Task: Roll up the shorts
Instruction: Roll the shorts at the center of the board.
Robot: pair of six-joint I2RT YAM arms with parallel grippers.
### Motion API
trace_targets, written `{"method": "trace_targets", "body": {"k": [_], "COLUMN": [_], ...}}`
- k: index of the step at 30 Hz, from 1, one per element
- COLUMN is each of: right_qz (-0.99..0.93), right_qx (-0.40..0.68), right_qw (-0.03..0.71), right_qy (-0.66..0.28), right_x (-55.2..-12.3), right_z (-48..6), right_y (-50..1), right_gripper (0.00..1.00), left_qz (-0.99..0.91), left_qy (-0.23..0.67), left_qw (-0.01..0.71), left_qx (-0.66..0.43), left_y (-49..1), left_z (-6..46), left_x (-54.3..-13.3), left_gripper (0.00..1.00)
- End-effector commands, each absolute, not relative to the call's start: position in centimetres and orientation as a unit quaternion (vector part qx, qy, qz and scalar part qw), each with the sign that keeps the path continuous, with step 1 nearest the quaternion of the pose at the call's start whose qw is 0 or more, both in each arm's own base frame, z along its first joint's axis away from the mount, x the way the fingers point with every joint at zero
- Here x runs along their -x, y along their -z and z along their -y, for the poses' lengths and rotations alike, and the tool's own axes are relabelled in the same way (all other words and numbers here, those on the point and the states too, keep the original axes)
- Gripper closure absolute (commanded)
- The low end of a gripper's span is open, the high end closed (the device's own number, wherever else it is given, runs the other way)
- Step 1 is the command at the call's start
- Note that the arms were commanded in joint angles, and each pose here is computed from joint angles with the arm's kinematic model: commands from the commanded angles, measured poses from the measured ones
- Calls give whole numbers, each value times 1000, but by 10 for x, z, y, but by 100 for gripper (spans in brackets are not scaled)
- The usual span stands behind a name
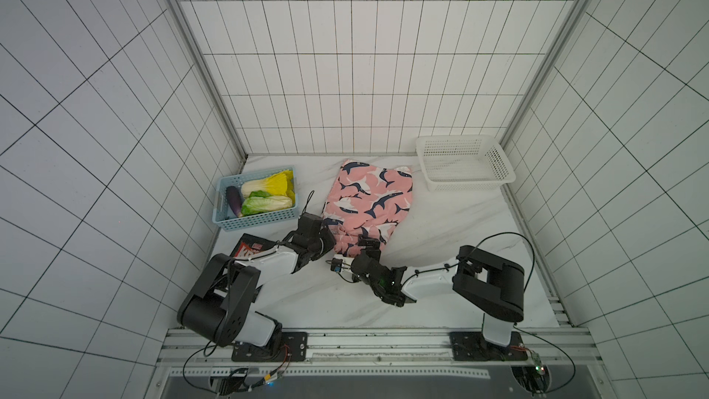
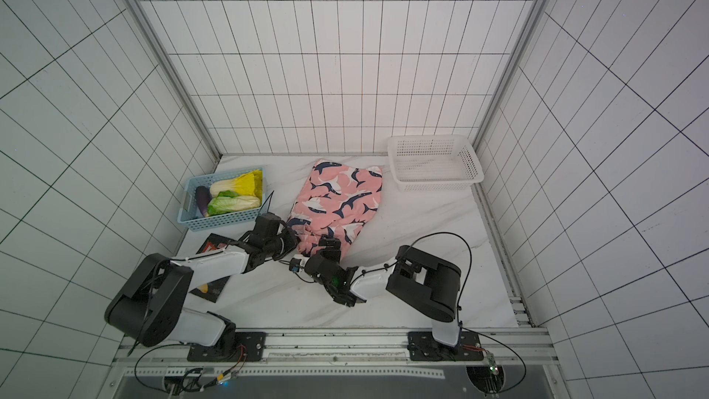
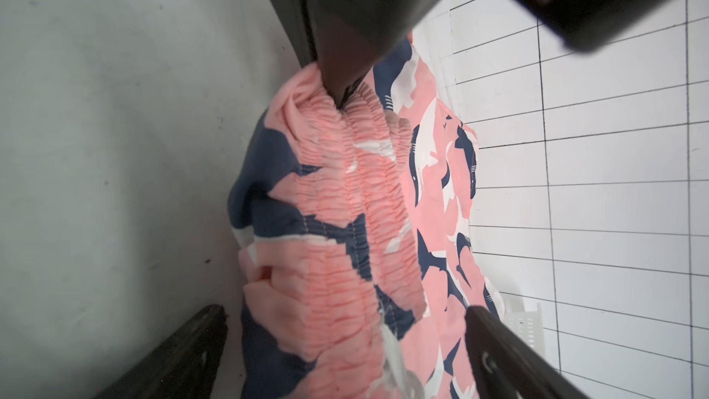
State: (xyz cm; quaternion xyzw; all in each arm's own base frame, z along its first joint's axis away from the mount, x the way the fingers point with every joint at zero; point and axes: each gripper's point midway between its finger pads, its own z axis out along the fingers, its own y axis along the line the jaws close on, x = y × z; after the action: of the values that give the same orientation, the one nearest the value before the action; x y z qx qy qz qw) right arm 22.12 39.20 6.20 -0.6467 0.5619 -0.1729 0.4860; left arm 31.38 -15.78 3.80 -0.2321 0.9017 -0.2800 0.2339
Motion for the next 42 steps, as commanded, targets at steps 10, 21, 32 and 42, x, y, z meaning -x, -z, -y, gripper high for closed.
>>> {"method": "trace_targets", "body": {"k": [10,21,32,42], "right_qz": [-568,-631,-722,-781], "right_qx": [668,664,642,557], "right_qw": [450,386,252,123], "right_qy": [169,107,-54,-254], "right_x": [-223,-235,-195,-182], "right_z": [-384,-375,-373,-384], "right_y": [-36,-21,-27,-53], "right_gripper": [31,66,100,100], "left_qz": [-900,-895,-887,-864], "left_qy": [294,311,283,297], "left_qw": [220,216,271,331], "left_qx": [234,233,246,236], "left_y": [-41,-49,-82,-116], "left_z": [162,165,136,114], "left_x": [-312,-308,-312,-277], "left_gripper": [100,100,47,32]}}
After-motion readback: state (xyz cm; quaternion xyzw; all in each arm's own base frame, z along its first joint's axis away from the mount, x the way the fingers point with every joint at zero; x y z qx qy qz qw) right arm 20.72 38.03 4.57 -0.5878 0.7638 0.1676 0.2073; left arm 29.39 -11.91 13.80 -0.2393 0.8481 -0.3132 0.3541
